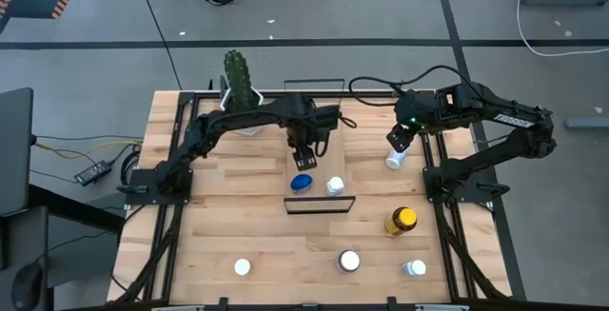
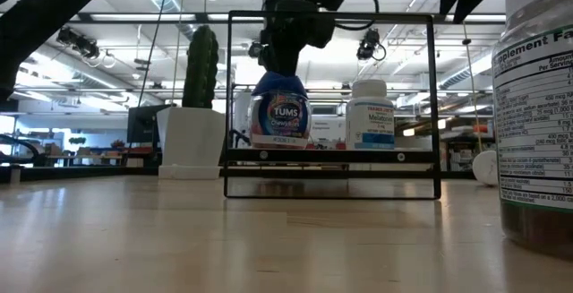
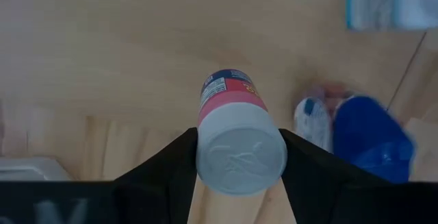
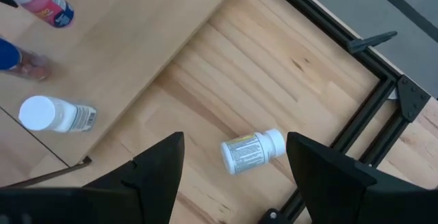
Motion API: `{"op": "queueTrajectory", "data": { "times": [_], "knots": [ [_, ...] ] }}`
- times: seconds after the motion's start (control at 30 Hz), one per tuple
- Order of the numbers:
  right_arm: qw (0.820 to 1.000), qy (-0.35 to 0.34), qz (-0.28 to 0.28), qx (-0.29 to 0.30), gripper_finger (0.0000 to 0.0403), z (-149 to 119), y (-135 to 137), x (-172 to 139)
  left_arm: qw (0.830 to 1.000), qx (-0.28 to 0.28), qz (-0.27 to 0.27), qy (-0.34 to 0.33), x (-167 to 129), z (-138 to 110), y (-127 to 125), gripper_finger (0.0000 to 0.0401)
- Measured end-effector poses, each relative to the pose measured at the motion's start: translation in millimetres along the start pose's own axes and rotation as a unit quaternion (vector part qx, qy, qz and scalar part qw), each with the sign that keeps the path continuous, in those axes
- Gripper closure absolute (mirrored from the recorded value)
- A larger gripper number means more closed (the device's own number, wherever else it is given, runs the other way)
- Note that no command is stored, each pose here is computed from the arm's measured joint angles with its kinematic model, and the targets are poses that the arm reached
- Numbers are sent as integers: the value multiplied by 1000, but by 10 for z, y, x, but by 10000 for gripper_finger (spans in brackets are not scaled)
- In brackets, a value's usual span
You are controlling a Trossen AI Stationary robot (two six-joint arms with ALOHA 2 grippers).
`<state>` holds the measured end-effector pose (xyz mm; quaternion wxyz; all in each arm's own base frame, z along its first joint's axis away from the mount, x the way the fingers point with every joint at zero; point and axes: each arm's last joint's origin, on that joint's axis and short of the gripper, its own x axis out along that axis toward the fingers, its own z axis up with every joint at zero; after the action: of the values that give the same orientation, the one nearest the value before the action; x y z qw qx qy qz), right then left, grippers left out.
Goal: Pick and place medicine bottles onto shelf by color
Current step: Put the pink medicine bottle on the shelf
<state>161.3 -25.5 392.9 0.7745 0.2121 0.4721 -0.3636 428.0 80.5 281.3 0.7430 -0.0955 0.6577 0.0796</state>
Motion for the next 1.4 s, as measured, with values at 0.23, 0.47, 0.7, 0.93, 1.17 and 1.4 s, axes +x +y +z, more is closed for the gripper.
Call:
{"op": "queueTrajectory", "data": {
  "times": [0.23,0.47,0.7,0.93,1.17,1.4],
  "knots": [
    [1000,3,3,0,139,-2,2,1,1000,15,1,5,36,-10,-48,203],
    [1000,4,4,0,139,-2,3,1,999,14,7,36,215,-52,-20,213],
    [1000,6,7,0,139,-3,5,0,999,15,6,30,292,-41,-24,198],
    [1000,6,7,1,139,-3,5,1,999,14,7,42,375,-64,-15,206],
    [1000,6,7,3,139,-3,5,1,999,12,7,37,379,-56,-20,188],
    [1000,6,7,4,139,-3,5,1,999,1,8,39,380,-59,-20,145]
  ]
}}
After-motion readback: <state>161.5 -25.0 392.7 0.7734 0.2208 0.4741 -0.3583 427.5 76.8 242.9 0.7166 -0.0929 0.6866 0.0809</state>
